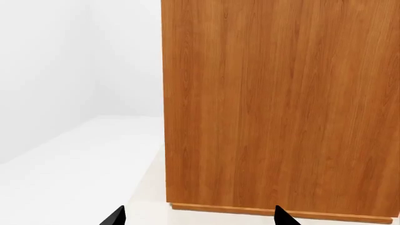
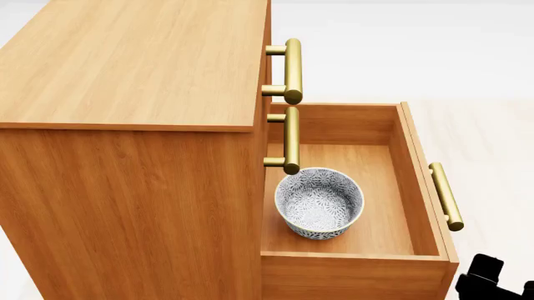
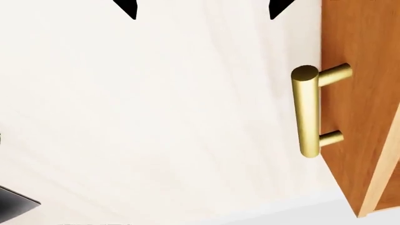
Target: Put the bowl in the bottom drawer of the cabinet and close it.
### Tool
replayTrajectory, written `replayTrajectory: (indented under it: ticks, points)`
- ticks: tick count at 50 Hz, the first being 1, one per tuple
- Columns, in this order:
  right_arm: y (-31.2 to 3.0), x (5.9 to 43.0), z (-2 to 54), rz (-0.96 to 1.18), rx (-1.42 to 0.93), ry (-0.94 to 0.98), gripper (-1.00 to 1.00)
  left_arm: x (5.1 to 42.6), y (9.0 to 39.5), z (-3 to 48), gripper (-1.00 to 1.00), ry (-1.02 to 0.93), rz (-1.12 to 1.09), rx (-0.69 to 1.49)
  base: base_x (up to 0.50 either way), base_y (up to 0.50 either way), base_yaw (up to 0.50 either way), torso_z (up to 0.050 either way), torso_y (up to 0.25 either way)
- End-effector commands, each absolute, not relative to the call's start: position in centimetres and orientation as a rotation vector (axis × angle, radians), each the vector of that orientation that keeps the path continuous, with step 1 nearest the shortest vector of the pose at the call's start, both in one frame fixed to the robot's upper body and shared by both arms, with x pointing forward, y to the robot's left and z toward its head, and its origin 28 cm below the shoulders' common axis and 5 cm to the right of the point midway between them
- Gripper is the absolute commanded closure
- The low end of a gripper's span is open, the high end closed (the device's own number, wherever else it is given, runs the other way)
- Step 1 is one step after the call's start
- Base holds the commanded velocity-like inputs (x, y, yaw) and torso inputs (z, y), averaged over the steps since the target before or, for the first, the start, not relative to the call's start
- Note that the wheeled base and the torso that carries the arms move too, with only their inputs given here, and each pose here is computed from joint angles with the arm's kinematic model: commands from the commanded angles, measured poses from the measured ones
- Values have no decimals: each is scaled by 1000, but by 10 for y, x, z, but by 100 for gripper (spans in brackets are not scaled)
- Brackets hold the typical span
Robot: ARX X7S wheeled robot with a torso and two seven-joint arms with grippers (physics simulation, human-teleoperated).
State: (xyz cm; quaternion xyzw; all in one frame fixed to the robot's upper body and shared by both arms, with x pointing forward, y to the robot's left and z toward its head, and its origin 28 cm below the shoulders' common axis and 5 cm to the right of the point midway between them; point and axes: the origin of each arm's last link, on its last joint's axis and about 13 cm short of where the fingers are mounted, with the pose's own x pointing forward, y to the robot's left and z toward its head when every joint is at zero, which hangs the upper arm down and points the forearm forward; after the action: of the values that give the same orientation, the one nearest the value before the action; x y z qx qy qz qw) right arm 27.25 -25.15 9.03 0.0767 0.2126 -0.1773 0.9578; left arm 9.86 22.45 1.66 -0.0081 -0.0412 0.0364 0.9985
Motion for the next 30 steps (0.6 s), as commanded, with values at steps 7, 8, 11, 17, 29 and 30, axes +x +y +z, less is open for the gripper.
replayTrajectory:
  ticks: [7,8,11,17,29,30]
  points:
    - [-243,277,86,-325,137,439,-100,99,224,17,-100,-82,73,-18,0,0,0,0,0]
    - [-243,277,86,-324,137,440,-100,99,224,17,-100,-82,73,-19,0,0,0,0,0]
    - [-243,278,85,-322,136,439,-100,99,224,17,-100,-83,73,-18,0,0,0,0,0]
    - [-240,278,85,-312,134,441,-100,99,225,16,-100,-83,73,-20,0,0,0,0,0]
    - [-234,281,84,-282,133,440,-100,100,225,15,-100,-83,73,-20,0,0,0,0,0]
    - [-234,281,84,-280,130,440,-100,100,225,15,-100,-83,73,-21,0,0,0,0,0]
